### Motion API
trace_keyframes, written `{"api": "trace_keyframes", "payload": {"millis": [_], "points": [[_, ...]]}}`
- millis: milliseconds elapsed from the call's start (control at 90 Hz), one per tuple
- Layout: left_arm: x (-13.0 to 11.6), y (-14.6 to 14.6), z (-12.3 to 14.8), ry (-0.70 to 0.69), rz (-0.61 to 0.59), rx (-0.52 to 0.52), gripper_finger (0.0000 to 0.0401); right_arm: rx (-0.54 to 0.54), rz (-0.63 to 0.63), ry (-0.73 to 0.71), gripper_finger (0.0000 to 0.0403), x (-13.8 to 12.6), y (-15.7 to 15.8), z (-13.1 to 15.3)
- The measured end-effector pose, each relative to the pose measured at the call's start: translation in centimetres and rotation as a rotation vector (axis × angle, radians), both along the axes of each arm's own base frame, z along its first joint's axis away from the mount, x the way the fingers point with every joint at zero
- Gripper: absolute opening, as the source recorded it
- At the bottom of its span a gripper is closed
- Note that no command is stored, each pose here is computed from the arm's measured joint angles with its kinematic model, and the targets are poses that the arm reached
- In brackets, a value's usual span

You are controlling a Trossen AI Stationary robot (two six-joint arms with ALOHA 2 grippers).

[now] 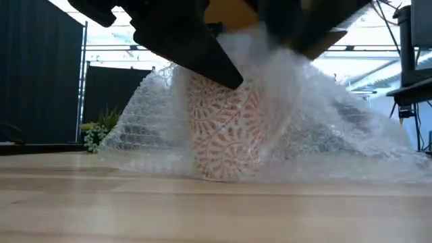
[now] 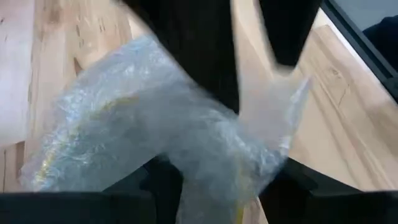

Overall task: Wrap mug
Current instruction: Wrap the orange mug with bubble wrap

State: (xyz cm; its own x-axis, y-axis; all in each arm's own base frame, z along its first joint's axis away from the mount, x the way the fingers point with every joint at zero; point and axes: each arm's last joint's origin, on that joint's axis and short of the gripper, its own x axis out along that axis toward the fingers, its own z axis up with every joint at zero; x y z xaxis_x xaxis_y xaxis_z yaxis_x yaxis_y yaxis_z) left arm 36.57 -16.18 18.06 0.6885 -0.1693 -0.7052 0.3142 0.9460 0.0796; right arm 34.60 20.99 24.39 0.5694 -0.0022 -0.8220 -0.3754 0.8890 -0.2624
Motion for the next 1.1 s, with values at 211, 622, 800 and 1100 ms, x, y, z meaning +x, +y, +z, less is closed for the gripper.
{"api": "trace_keyframes", "payload": {"millis": [211, 622, 800, 1100], "points": [[0.0, 0.0, 0.0, 0.000, 0.000, -0.001, 0.0162, -0.062, -0.073, -0.030, 0.0200, 0.5, -1.1, 0.0], [-0.1, 0.0, -0.1, 0.012, -0.002, 0.008, 0.0162, -0.075, -0.081, 0.059, 0.0200, 1.9, -1.5, -5.3], [-0.2, 0.0, 0.5, 0.035, -0.002, 0.017, 0.0162, -0.068, -0.072, 0.044, 0.0200, 2.0, -1.4, -5.3], [-0.8, 0.2, 2.2, 0.058, 0.008, 0.060, 0.0162, -0.071, -0.076, 0.046, 0.0200, 1.8, -1.1, -5.5]]}}
